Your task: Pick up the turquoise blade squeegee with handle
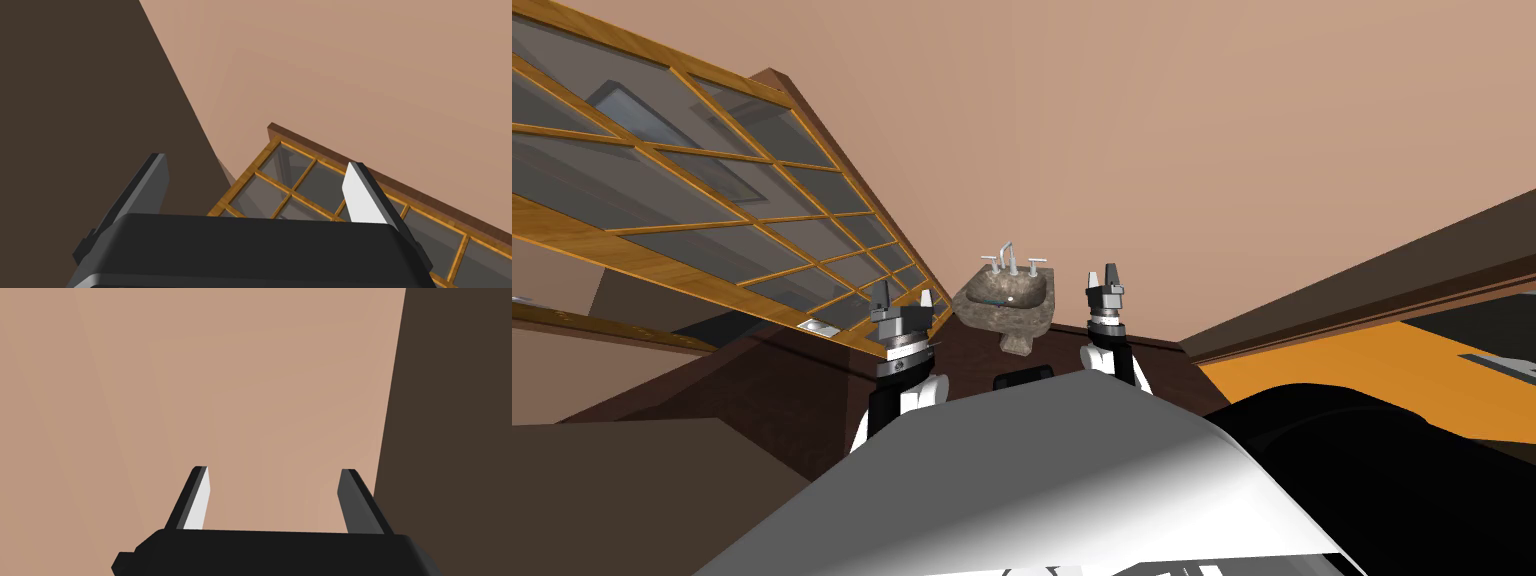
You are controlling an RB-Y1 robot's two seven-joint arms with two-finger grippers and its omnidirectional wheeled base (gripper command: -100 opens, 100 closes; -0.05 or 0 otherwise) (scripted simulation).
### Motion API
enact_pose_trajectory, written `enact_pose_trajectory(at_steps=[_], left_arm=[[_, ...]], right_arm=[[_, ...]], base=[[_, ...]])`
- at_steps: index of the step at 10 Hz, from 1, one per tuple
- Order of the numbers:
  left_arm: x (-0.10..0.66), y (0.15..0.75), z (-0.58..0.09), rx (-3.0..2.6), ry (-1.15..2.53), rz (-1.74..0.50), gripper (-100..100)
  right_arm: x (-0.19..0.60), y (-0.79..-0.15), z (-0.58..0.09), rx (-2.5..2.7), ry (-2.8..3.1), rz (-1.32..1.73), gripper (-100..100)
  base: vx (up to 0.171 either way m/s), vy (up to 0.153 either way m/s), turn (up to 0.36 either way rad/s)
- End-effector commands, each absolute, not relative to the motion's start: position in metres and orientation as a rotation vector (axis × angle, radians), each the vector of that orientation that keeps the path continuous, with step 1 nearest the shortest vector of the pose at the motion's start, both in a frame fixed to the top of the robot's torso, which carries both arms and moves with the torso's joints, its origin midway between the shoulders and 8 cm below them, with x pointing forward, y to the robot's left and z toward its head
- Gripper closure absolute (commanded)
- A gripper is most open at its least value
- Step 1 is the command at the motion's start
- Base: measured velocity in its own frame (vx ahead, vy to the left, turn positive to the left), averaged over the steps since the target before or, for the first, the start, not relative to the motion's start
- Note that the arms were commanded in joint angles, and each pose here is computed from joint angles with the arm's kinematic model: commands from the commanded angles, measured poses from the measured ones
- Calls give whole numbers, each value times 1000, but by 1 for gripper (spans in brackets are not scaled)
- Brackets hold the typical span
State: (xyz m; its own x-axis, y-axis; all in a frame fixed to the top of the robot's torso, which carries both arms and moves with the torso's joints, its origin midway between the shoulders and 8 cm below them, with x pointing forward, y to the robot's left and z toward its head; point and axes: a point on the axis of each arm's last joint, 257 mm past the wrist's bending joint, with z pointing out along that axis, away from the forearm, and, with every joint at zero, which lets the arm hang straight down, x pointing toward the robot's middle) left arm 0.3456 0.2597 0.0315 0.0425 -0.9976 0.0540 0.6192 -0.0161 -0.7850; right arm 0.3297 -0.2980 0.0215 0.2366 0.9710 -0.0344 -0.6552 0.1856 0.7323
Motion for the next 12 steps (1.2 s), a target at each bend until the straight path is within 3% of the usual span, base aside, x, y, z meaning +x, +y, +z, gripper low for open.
enact_pose_trajectory(at_steps=[1,12], left_arm=[[349,256,27,-754,687,-1437,-100],[384,236,-53,-919,1012,-1363,-100]], right_arm=[[330,-298,21,672,572,1237,0],[330,-298,21,672,572,1237,0]], base=[[1,8,-13],[3,37,-22]])
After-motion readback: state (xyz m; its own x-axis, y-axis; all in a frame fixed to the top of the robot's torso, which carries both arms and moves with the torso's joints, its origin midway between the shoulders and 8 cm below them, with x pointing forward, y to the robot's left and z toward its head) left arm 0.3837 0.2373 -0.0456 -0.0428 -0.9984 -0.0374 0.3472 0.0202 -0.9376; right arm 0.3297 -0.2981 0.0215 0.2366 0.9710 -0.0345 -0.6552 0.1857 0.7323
